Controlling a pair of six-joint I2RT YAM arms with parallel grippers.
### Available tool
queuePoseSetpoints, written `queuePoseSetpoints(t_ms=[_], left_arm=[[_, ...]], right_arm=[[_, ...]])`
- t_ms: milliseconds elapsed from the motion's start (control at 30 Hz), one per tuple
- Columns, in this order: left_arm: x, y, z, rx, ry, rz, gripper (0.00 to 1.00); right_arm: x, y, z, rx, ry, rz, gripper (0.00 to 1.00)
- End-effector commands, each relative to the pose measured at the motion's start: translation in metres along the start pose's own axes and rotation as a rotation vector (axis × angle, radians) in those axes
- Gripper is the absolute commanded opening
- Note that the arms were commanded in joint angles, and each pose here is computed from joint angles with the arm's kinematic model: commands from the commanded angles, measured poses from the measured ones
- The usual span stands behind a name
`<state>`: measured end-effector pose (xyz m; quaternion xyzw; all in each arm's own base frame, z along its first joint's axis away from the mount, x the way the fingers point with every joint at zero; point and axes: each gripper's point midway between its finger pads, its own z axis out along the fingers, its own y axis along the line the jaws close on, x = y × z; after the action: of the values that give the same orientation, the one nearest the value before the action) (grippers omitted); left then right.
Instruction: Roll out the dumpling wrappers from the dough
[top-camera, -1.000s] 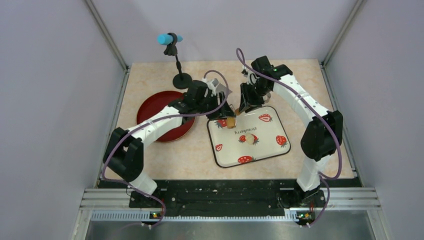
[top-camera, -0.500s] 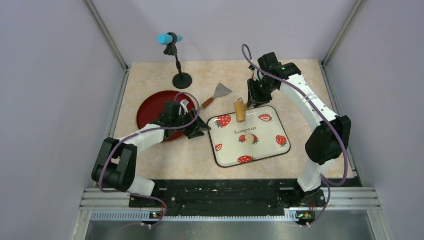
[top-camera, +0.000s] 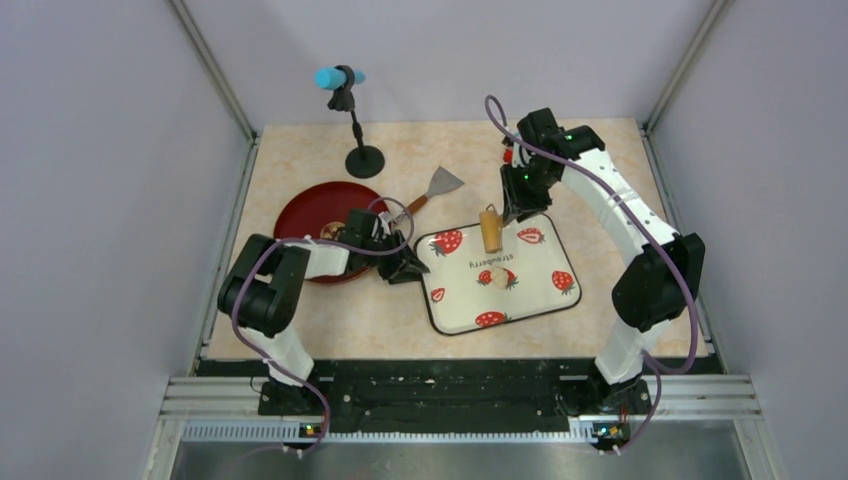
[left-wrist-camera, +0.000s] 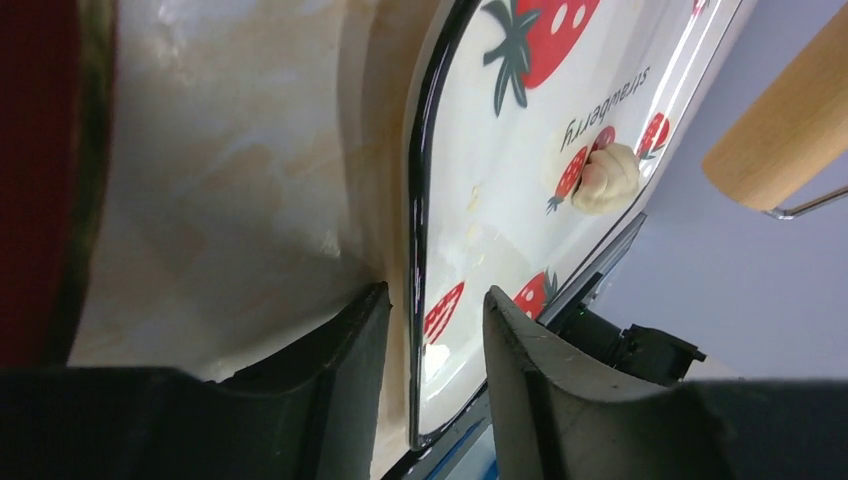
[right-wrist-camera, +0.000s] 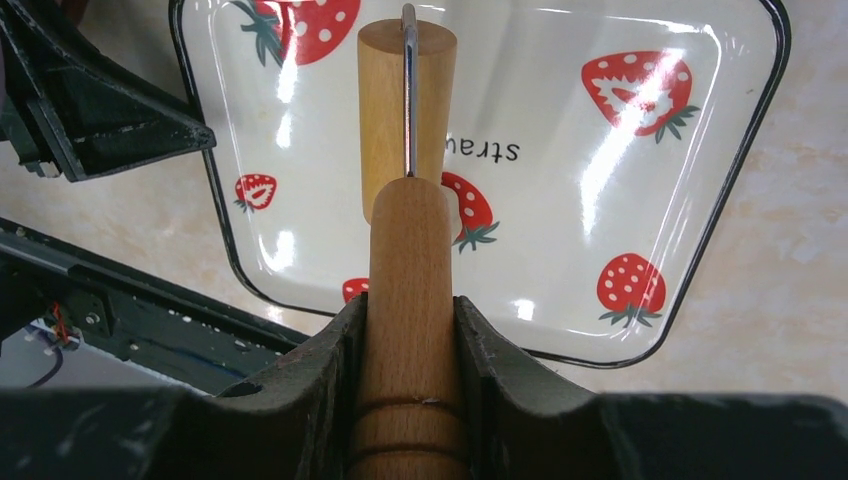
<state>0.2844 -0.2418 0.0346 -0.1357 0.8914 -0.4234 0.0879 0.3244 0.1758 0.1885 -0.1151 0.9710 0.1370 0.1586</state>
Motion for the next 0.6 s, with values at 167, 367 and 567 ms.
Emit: queuePoseSetpoints(t_ms=[167, 367, 567], left_arm=[[-0.011, 0.016, 0.018, -0.073, 0.001, -0.001, 0.26], [-0.010, 0.021, 0.020, -0.093, 0.013, -0.012, 0.02], [-0.011, 0.028, 0.020, -0.139, 0.016, -0.017, 0.00]], right_arm=[[0.007, -0.009, -0.023, 0.052, -0.016, -0.002, 0.00], [0.014, -0.007, -0.028, 0.050, 0.019, 0.014, 0.00], [0.020, -0.005, -0.035, 0.049, 0.056, 0.032, 0.00]])
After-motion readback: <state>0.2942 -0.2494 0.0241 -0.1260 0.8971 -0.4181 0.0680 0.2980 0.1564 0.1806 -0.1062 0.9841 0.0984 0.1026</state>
